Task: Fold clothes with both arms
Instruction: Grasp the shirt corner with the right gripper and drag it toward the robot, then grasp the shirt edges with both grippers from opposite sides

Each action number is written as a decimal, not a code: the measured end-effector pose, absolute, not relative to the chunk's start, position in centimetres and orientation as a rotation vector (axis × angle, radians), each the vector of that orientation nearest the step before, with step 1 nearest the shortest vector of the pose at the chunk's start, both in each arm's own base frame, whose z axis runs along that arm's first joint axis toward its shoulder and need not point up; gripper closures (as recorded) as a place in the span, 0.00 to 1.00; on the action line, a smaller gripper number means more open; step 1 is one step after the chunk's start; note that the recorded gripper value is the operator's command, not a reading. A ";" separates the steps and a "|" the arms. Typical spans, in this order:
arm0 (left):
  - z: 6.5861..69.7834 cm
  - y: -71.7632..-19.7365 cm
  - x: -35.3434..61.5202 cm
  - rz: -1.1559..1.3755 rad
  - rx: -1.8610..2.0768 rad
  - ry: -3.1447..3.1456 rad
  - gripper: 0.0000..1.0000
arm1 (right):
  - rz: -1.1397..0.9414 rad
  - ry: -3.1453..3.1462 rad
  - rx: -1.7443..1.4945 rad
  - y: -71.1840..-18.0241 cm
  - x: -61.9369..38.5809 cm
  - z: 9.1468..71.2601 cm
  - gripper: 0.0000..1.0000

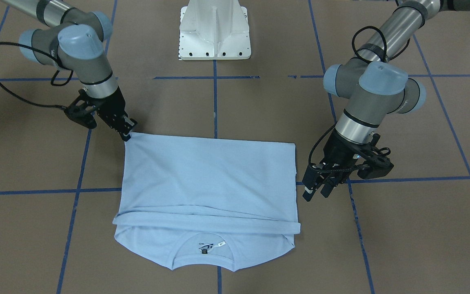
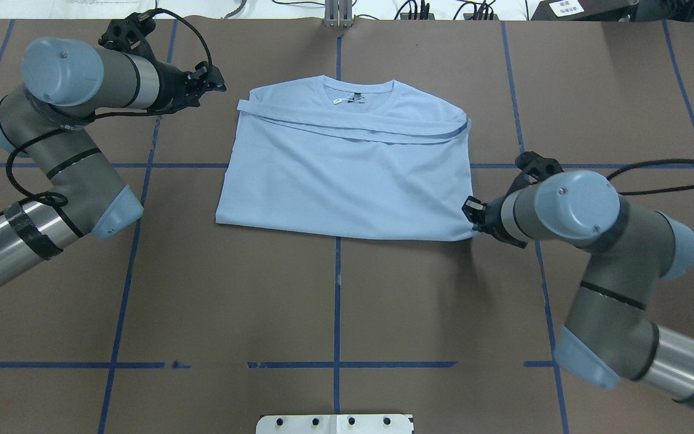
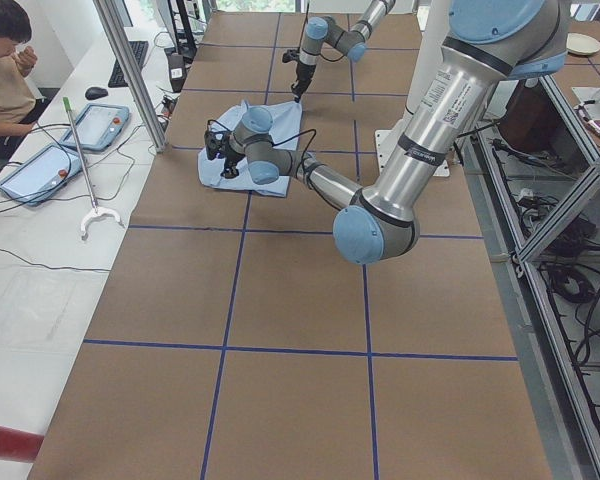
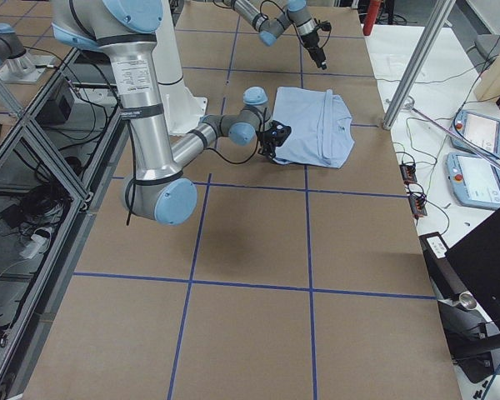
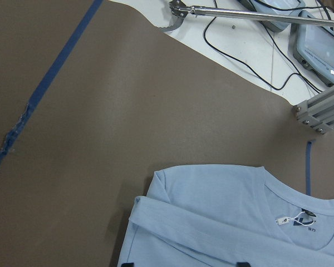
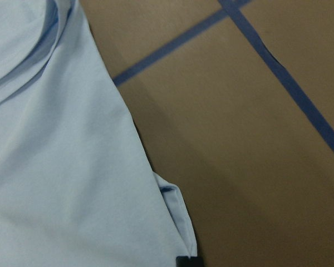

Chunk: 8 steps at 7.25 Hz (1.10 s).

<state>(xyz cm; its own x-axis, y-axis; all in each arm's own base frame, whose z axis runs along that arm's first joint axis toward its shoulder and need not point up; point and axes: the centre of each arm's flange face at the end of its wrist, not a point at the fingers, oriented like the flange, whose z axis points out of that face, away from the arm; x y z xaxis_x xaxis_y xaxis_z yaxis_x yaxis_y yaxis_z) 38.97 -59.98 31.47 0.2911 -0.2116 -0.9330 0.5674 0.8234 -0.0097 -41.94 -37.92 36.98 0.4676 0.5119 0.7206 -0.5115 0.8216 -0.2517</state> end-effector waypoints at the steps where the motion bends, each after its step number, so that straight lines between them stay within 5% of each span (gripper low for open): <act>1: 30.9 -59.5 38.6 -0.527 0.358 1.182 0.31 | 0.598 -0.898 -0.035 -32.6 -40.2 36.6 1.00; 3: 29.4 -56.0 37.1 -0.448 0.308 1.256 0.30 | 0.495 -0.875 -0.119 -24.1 -37.5 36.9 1.00; 5: 27.6 -53.5 36.9 -0.356 0.228 1.316 0.24 | 0.353 -0.872 -0.208 -17.0 -38.2 35.7 0.88; 6: 27.1 -52.3 37.7 -0.324 0.193 1.331 0.22 | 0.308 -0.893 -0.263 -13.7 -38.5 33.9 0.03; 7: 26.9 -51.1 38.9 -0.303 0.149 1.339 0.10 | 0.294 -0.896 -0.311 -11.3 -38.8 33.1 0.00; 8: 26.8 -49.8 40.3 -0.311 0.096 1.345 0.10 | 0.290 -0.890 -0.335 -10.0 -39.0 32.9 0.00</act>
<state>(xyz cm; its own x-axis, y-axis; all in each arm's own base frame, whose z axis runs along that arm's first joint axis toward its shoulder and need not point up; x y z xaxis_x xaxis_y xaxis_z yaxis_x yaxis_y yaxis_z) 40.29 -49.81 26.77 0.1895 -0.1659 -0.9678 0.2752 0.9551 -0.1099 -38.97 -9.98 32.91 0.5972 0.3815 0.7056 -0.1073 0.9098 -0.4010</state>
